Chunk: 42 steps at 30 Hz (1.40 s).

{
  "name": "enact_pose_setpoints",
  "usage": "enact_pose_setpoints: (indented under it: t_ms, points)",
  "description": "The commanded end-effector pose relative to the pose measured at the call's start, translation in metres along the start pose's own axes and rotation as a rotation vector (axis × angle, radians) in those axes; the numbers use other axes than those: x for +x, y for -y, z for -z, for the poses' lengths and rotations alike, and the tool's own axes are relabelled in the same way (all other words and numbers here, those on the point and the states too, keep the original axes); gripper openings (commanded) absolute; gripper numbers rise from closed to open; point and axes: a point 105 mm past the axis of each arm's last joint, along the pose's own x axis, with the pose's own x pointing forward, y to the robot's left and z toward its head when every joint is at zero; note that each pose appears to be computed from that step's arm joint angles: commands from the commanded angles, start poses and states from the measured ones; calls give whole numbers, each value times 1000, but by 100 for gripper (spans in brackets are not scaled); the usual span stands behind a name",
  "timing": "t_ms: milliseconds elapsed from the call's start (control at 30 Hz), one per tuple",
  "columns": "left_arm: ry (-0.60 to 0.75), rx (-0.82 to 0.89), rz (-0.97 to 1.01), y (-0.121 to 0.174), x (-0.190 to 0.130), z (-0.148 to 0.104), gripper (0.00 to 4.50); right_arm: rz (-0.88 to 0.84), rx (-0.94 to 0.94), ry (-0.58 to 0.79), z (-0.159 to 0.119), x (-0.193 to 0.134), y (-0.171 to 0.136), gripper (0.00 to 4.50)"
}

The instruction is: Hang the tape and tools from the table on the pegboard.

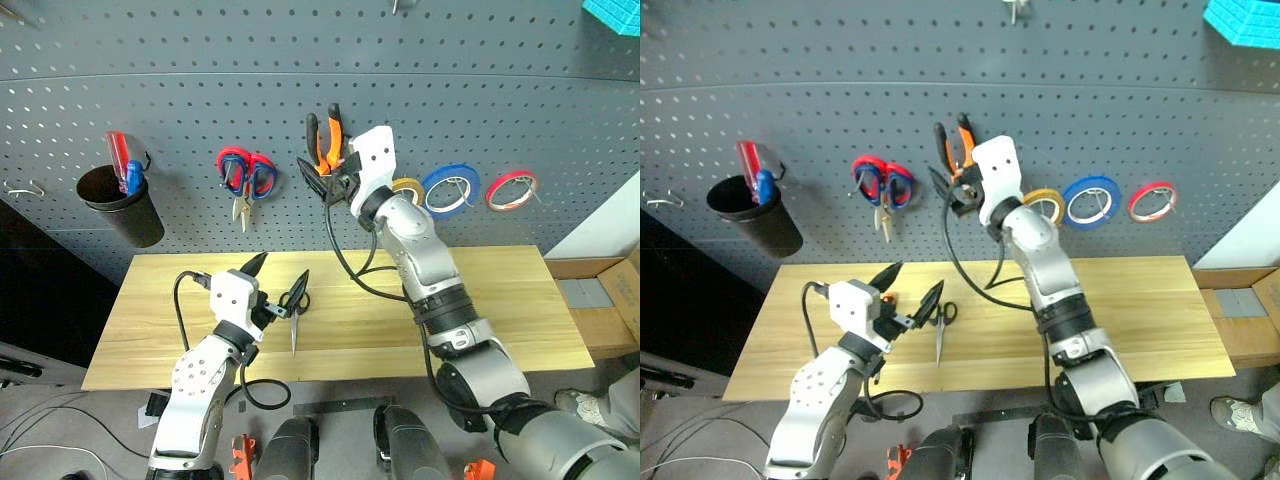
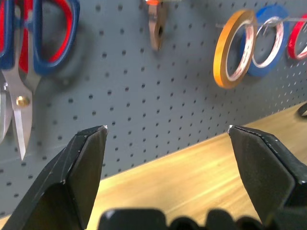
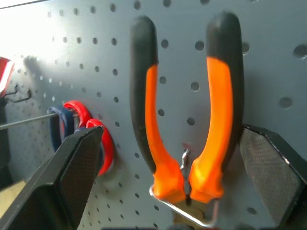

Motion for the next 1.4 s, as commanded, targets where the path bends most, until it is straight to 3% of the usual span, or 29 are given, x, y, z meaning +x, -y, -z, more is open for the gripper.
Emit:
enact_pose_setpoints:
  t_ms: [33,200,367,433,533,600,933,1267,1400]
  points:
    - [-66,-20,-31,-7,-6,13,433,-184,-73,3,-26,-23,-23,447]
    - [-178,-143,-97,-9,-18,46,433,-475,-156,-191,-24,-83,-47,447]
    - [-252,-225,-196,-10,-18,69,433,-481,-127,-301,-12,-105,-42,447]
    - [-290,-238,-192,-6,-18,78,433,-495,-101,-349,-4,-112,-45,447]
    - [-439,-177,-252,2,-14,110,433,-670,-49,-492,27,-148,-76,447]
    - [-434,-190,-272,11,-8,116,433,-701,-45,-549,42,-161,-84,447]
    - [-517,-226,-317,43,14,140,433,-654,-8,-620,74,-170,-94,447]
    - [-625,-170,-408,36,1,155,433,-634,29,-661,82,-175,-93,447]
    - [-652,-152,-395,37,3,159,433,-559,21,-759,101,-179,-82,447]
